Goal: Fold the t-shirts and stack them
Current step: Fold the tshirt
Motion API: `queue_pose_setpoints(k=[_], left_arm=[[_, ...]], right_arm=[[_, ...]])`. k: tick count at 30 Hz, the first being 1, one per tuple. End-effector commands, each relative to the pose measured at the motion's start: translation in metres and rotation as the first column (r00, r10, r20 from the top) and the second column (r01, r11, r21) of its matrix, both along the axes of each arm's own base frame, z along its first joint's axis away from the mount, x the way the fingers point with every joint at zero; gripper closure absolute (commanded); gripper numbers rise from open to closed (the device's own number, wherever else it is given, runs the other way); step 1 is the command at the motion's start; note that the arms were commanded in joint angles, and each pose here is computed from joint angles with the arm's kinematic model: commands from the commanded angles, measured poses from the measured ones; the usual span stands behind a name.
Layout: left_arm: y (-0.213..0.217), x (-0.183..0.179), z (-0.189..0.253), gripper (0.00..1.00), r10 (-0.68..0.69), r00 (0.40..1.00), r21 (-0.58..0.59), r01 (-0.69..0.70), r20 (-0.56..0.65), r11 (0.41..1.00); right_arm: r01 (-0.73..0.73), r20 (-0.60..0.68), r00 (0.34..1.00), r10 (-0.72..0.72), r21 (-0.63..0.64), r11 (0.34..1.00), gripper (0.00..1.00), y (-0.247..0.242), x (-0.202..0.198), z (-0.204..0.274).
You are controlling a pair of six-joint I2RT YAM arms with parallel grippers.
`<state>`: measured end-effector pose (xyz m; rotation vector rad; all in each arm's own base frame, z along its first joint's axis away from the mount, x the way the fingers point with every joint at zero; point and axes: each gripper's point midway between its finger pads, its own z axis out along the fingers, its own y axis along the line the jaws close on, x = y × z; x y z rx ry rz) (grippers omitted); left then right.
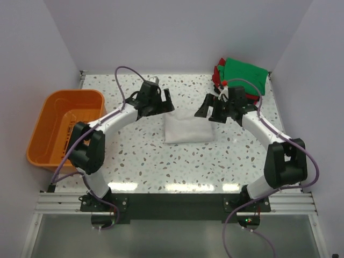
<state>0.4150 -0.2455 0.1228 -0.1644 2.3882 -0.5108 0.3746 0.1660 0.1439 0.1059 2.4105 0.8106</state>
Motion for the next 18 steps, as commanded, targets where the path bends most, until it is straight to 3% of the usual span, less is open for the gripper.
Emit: queue_pose_setpoints(k=[1, 9, 18], left_arm=[[-0.03, -0.001, 0.02, 0.0, -0.083, 0.994, -0.118, 0.092, 0.075, 0.989], [-0.069, 0.02, -0.022, 0.0, -0.183, 0.983, -0.159, 0.181, 0.005, 0.971], [-0.056, 0.04, -0.064, 0.0, -0.122, 0.99, -0.055, 0.118, -0.072, 0.992]], right_arm=[[-0.117, 0.001, 0.993, 0.119, 0.165, 0.979, 0.01, 0.035, -0.021, 0.005], [-0.147, -0.111, 0.979, 0.169, 0.184, 0.972, 0.01, 0.058, -0.037, -0.049], [-0.12, -0.259, 0.957, 0.131, 0.061, 0.991, 0.01, 0.041, -0.045, -0.118]])
